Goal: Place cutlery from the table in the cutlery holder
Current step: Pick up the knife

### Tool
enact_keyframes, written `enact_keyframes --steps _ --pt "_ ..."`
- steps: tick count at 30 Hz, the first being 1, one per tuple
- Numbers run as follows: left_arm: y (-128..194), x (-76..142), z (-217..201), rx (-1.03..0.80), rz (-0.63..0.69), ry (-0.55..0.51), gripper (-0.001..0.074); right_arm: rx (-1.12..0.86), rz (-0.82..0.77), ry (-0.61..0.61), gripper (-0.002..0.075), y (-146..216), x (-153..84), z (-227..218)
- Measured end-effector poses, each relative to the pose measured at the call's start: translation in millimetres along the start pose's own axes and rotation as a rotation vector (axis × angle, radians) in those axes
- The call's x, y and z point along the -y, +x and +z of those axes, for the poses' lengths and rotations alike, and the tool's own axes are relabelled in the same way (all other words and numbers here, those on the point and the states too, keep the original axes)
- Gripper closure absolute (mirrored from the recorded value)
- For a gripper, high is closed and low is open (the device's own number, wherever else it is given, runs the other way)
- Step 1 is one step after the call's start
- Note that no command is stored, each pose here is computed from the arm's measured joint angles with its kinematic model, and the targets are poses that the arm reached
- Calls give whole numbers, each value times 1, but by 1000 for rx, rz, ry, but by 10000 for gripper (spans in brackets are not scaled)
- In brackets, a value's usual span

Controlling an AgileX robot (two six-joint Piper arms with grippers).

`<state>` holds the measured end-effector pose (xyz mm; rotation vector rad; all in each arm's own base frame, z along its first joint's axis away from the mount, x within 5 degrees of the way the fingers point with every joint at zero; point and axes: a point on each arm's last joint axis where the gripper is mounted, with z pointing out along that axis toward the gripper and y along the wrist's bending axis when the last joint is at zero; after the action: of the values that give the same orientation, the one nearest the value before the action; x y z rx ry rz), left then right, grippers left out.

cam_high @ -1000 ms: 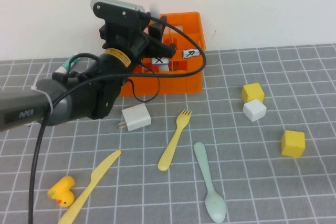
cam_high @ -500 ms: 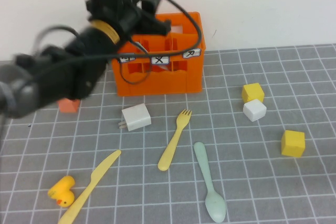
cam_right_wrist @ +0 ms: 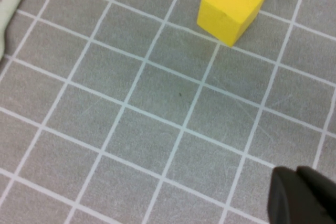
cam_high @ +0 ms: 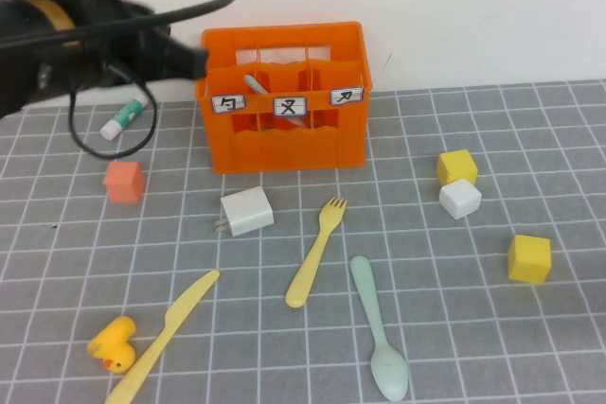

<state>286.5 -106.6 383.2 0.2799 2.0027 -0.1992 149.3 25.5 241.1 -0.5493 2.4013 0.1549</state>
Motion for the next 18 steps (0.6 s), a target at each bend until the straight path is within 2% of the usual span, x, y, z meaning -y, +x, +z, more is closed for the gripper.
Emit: enact_keyframes --steps 5,12,16,18 --pt "18 2 -8 -101 -87 31 734 1 0 -1 729 0 0 0" --pt "84 28 -1 -233 -191 199 735 7 -3 -8 729 -1 -1 0" --pt "116 36 0 -336 -229 234 735 9 2 -12 729 -1 -1 0" --pt "122 37 0 -364 -233 240 735 10 3 -13 729 -1 -1 0"
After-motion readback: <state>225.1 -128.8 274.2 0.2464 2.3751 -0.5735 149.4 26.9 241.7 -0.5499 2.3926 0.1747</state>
